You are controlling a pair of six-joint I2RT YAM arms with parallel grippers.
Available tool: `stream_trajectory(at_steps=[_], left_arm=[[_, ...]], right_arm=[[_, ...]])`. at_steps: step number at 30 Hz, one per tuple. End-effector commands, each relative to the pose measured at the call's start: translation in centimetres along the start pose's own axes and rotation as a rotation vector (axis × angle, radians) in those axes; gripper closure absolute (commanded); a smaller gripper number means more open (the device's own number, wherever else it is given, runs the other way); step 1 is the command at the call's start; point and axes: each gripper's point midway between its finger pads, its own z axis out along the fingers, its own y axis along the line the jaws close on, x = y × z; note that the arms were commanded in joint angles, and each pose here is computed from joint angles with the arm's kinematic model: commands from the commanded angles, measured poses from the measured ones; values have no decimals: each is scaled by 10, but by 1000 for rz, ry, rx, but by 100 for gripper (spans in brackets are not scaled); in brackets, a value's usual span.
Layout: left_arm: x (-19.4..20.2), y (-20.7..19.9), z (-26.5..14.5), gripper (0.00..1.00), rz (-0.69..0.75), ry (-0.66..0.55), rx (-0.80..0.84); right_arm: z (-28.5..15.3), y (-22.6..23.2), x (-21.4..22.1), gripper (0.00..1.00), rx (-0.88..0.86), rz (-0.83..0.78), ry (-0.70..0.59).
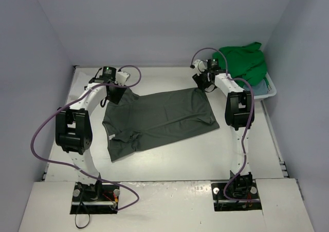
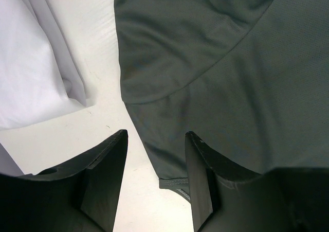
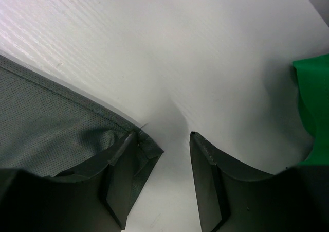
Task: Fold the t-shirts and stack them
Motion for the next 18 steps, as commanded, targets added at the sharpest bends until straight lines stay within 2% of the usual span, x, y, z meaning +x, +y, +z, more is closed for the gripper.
stream_trajectory(at_steps=[1,14,18], left_arm=[[-34,18,-24,57,-27,-118,-58],[-31,21,-26,57,-49,-128,-57],[-28,21,-23,57,-56,-127,-55]], right_arm=[[-30,-14,-33,58,33,21,-86],[-50,-13,-45,59,35,68,-135],[-60,-29,-57,59,105,106,-184]])
